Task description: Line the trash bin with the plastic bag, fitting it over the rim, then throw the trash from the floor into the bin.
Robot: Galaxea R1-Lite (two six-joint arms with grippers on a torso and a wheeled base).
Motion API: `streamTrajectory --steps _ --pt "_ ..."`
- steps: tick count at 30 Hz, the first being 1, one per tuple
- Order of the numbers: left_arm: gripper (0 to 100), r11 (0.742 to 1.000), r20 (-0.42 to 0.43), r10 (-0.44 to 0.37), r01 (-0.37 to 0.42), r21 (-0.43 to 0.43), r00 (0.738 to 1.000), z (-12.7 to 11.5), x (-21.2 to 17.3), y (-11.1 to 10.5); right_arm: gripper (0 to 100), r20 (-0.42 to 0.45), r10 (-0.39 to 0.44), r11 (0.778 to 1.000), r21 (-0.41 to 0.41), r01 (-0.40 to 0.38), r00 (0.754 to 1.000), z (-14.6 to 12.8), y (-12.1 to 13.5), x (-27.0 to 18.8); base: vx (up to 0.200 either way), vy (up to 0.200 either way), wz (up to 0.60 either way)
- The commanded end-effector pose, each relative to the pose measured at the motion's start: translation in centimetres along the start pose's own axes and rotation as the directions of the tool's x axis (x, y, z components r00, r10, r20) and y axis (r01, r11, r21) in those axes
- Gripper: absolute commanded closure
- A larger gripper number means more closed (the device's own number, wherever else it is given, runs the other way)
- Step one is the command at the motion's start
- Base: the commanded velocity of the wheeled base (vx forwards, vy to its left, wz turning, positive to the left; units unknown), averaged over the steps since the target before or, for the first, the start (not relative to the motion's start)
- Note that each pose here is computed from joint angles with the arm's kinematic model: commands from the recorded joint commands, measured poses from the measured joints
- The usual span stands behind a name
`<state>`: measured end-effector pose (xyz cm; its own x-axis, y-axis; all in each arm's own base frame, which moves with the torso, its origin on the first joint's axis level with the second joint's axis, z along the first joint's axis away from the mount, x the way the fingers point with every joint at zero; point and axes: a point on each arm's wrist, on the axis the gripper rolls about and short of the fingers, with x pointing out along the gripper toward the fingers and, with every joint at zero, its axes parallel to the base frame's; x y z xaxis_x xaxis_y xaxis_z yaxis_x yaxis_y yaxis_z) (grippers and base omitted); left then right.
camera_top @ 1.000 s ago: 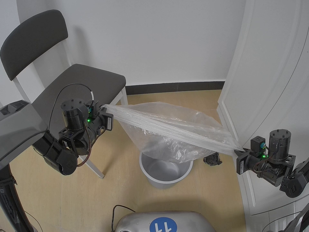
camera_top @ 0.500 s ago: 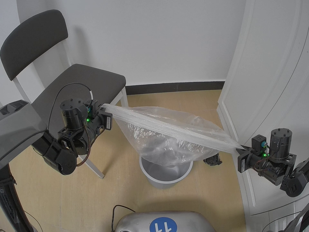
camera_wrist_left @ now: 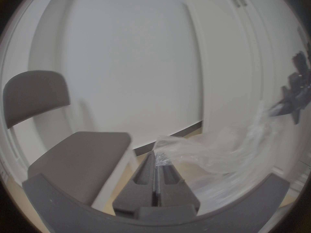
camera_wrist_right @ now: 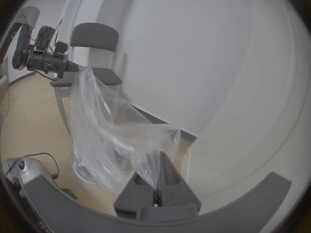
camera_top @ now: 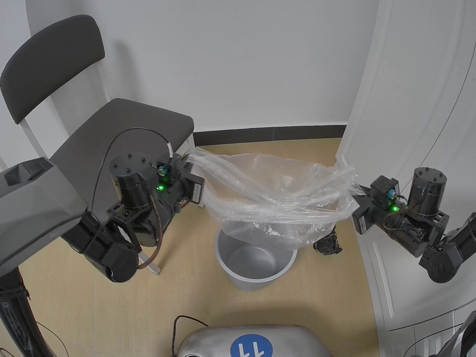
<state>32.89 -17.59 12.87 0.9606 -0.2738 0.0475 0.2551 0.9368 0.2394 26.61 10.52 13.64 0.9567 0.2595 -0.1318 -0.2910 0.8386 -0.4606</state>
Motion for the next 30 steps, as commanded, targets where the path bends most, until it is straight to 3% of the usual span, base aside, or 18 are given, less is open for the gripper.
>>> streamTrajectory --steps 1,7,12,13,14,15,17,22,26,30 --pt "100 0.986 0.052 -0.166 0.165 0.025 0.985 1.3 -1.3 -4.4 100 0.065 0.091 0.993 -0.075 -0.086 0.994 1.0 2.2 3.1 0.000 0.000 0.00" --pt "100 0.975 0.071 -0.215 0.218 -0.033 0.974 1.1 -2.4 -6.1 100 0.074 0.164 0.986 -0.054 -0.160 0.984 1.2 4.8 3.5 0.000 0.000 0.00" --pt "100 0.957 0.083 -0.246 0.255 -0.137 0.966 1.0 -3.1 -7.2 100 0.084 0.212 0.971 0.096 -0.219 0.974 1.1 6.9 3.0 0.000 0.000 0.00" --pt "100 0.948 0.081 -0.259 0.269 -0.172 0.963 0.9 -3.4 -7.6 100 0.105 0.220 0.958 0.162 -0.235 0.970 1.2 7.5 2.5 0.000 0.000 0.00" --pt "100 0.948 0.081 -0.259 0.269 -0.172 0.963 0.9 -3.4 -7.6 100 0.105 0.220 0.958 0.162 -0.235 0.970 1.2 7.5 2.5 0.000 0.000 0.00" --pt "100 0.939 0.068 -0.271 0.279 -0.200 0.960 0.5 -3.7 -8.0 100 0.104 0.222 0.946 0.217 -0.240 0.970 0.4 7.9 1.9 0.000 0.000 0.00" --pt "100 0.934 0.053 -0.283 0.287 -0.210 0.958 -0.1 -3.6 -8.5 100 0.085 0.217 0.942 0.242 -0.232 0.972 -0.9 8.1 1.5 0.000 0.000 0.00" --pt "100 0.934 0.023 -0.295 0.293 -0.206 0.955 -1.9 -2.7 -9.7 100 0.064 0.195 0.939 0.275 -0.205 0.979 -4.3 8.6 1.7 0.000 0.000 0.00" --pt "100 0.935 0.000 -0.296 0.290 -0.204 0.955 -3.0 -2.1 -10.1 100 -0.028 0.204 0.942 0.277 -0.189 0.979 -7.1 9.0 2.5 0.000 0.000 0.00" --pt "100 0.939 -0.032 -0.291 0.279 -0.200 0.956 -4.3 -1.8 -10.1 100 -0.078 0.228 0.929 0.315 -0.193 0.971 -8.9 9.6 3.2 0.000 0.000 0.00"
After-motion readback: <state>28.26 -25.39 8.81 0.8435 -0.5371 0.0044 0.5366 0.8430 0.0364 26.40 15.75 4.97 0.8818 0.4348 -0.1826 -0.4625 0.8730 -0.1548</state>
